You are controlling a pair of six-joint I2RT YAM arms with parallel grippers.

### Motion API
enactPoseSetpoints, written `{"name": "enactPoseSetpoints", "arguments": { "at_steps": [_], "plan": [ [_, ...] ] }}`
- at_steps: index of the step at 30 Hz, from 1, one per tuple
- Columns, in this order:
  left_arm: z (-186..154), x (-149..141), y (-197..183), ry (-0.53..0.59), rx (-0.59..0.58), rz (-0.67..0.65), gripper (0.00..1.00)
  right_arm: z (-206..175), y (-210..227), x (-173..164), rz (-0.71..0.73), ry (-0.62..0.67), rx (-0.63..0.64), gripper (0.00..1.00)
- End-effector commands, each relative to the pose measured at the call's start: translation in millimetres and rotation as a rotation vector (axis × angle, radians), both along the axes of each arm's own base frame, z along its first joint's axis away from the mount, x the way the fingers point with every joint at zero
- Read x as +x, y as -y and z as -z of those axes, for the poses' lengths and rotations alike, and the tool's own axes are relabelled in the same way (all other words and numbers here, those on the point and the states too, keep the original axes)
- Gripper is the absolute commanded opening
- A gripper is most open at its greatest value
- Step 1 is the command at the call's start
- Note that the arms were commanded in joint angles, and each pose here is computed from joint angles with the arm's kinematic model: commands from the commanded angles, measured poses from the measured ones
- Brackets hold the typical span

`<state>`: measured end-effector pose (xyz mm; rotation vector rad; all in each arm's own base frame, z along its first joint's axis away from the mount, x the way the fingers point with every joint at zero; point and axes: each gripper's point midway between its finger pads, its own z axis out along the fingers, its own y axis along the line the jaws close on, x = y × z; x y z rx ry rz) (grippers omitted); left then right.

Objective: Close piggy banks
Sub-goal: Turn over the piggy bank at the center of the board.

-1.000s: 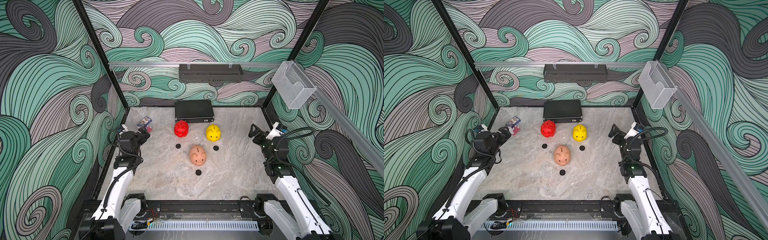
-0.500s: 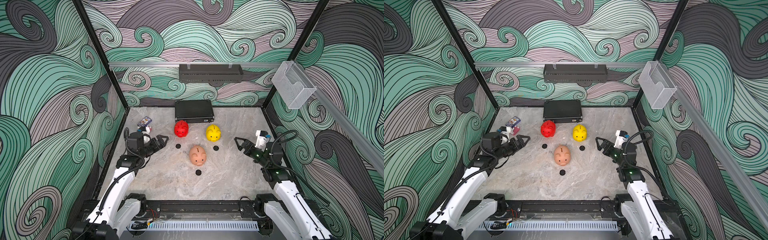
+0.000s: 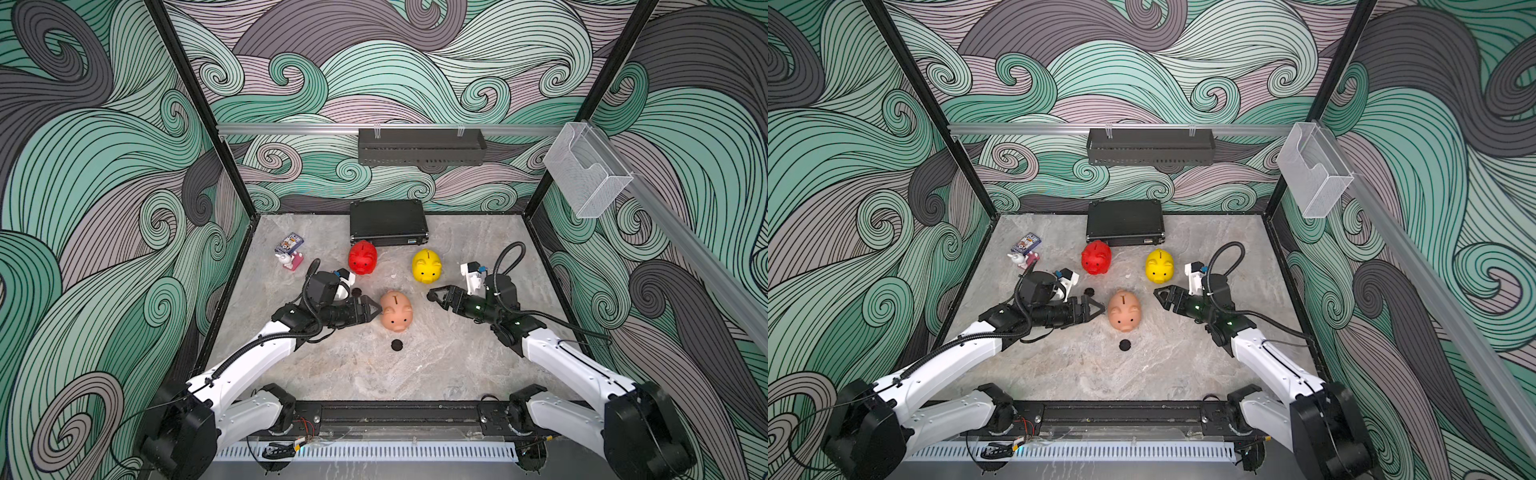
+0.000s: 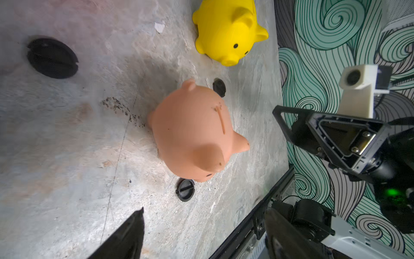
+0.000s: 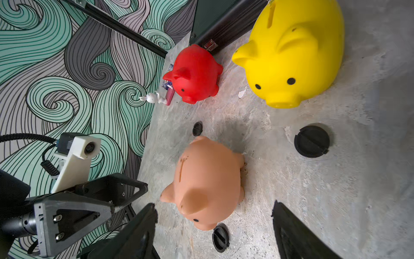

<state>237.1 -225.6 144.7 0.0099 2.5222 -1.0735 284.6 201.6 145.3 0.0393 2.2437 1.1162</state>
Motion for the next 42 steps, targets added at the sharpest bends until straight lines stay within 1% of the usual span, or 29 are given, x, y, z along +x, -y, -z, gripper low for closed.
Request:
{"name": "enactPoseSetpoints", "arguments": {
  "at_steps": [1, 4, 10, 12, 16, 22, 24, 25, 31, 42],
  "plan": [
    [-11, 12, 15, 0.049, 0.002, 0.012, 0.82, -15, -15, 11, -0.012, 0.058, 0.016, 0.81],
    [-1, 14, 27, 0.03, 0.013, 0.033, 0.79, -9, -24, 11, -0.036, 0.051, 0.017, 0.79],
    [7, 14, 49, 0.024, 0.049, 0.1, 0.73, 3, -34, 9, -0.061, 0.048, -0.004, 0.78],
    [11, 16, 48, 0.019, 0.069, 0.097, 0.71, 5, -37, 10, -0.069, 0.052, -0.001, 0.78],
    [18, 21, 47, 0.013, 0.096, 0.088, 0.69, 11, -44, 11, -0.086, 0.045, 0.002, 0.76],
    [19, 29, 54, 0.011, 0.094, 0.086, 0.62, 17, -51, 8, -0.108, 0.041, -0.008, 0.74],
    [17, 30, 54, 0.014, 0.097, 0.087, 0.6, 19, -53, 8, -0.114, 0.039, -0.01, 0.73],
    [28, 30, 54, -0.014, 0.118, 0.09, 0.58, 20, -53, 8, -0.116, 0.037, -0.01, 0.73],
    [39, 28, 51, -0.032, 0.141, 0.087, 0.55, 23, -58, 7, -0.13, 0.035, -0.013, 0.73],
    [49, 29, 48, -0.052, 0.159, 0.072, 0.46, 35, -68, 5, -0.162, -0.003, -0.015, 0.72]
  ]
}}
